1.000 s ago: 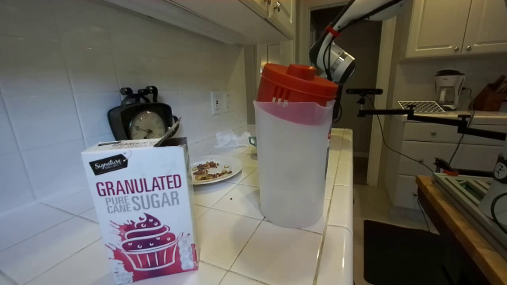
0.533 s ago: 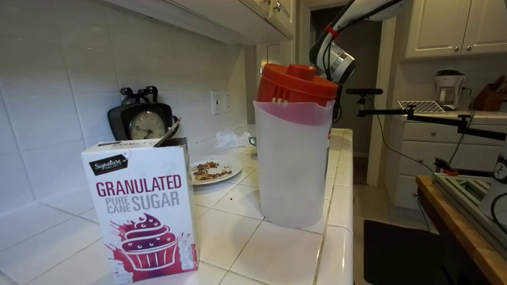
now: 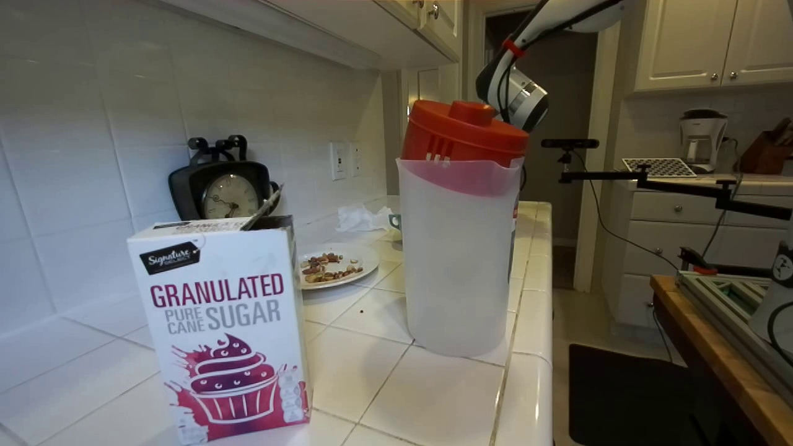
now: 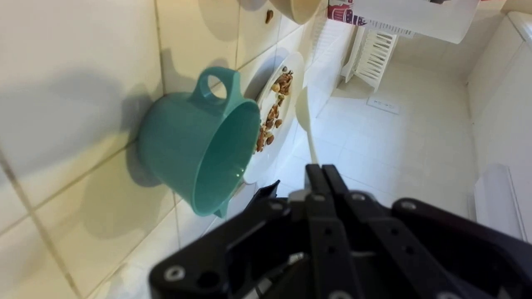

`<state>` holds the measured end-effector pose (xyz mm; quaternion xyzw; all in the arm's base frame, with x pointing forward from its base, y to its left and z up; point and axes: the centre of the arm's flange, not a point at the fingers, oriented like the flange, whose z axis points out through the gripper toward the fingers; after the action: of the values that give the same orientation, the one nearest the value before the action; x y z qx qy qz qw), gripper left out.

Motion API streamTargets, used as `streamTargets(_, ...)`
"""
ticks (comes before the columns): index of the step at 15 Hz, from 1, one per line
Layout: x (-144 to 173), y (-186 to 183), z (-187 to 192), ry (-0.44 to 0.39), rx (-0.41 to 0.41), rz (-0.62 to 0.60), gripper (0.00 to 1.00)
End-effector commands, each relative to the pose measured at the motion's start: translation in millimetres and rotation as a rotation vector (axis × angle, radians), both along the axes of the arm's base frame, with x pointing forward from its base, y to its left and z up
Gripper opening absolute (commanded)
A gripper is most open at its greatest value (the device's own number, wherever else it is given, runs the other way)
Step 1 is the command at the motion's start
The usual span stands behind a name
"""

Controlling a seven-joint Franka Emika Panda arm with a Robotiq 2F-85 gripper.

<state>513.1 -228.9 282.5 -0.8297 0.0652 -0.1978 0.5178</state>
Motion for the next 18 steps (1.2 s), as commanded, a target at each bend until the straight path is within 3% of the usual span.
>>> streamTargets(1, 24.3, 6.2, -3.6, -0.032, 0.004, 0.001, 0.01)
streamTargets(3, 36.3, 10.4, -3.0, -0.038, 0.013, 0.018, 0.01)
streamTargets(4, 22.5, 13.8, 0.1, -0.021, -0.002, 0.015, 0.03)
streamTargets(10, 30.1, 13.4, -2.8, -0.024, -0.006, 0.022, 0.01)
streamTargets(18, 80.1, -13.0, -9.6, -0.036, -0.011, 0.024, 0.01)
